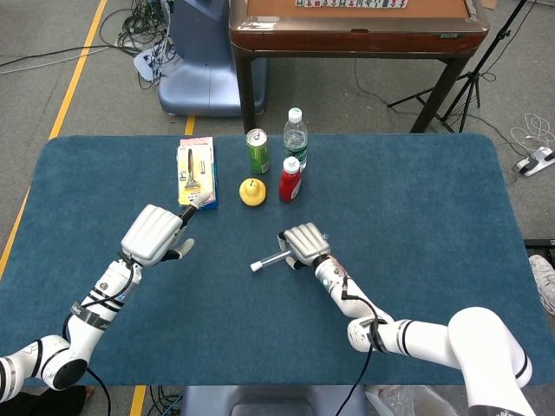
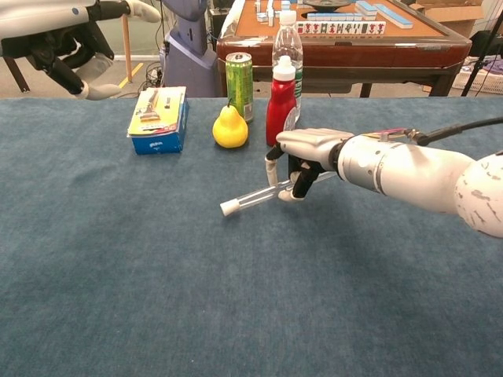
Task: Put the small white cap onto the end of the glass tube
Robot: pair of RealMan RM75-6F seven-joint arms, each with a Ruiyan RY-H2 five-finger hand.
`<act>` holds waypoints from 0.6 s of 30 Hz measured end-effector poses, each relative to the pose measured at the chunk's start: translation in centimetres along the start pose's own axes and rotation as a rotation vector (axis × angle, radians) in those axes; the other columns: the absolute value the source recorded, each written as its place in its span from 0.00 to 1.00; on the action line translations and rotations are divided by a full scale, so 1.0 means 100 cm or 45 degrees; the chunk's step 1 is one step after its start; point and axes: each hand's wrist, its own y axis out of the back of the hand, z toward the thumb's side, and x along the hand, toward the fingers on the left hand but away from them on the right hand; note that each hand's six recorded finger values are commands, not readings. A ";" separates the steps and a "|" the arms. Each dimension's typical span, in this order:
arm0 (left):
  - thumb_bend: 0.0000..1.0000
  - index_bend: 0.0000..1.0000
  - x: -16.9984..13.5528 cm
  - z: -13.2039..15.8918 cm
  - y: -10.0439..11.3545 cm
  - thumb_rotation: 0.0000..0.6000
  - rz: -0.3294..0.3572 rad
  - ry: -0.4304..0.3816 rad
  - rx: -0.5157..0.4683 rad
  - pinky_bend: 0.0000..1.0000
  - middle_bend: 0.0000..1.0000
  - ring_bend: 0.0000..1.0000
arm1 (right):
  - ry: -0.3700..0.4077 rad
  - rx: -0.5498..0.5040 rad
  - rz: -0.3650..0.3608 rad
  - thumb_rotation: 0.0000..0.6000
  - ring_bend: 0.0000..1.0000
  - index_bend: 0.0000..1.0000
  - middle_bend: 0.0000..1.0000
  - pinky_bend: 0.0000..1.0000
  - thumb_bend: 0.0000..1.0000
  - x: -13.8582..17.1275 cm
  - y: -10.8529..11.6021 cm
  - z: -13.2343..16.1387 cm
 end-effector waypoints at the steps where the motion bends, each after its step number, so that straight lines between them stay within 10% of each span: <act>1: 0.29 0.00 0.000 -0.001 -0.001 1.00 -0.002 0.002 0.002 1.00 0.74 0.72 | -0.001 -0.001 0.001 1.00 1.00 0.52 1.00 1.00 0.26 0.000 0.000 0.000; 18: 0.29 0.00 -0.007 -0.031 -0.010 1.00 -0.020 0.117 -0.005 0.73 0.47 0.47 | -0.018 -0.026 -0.096 1.00 1.00 0.33 0.99 1.00 0.10 0.019 0.032 -0.017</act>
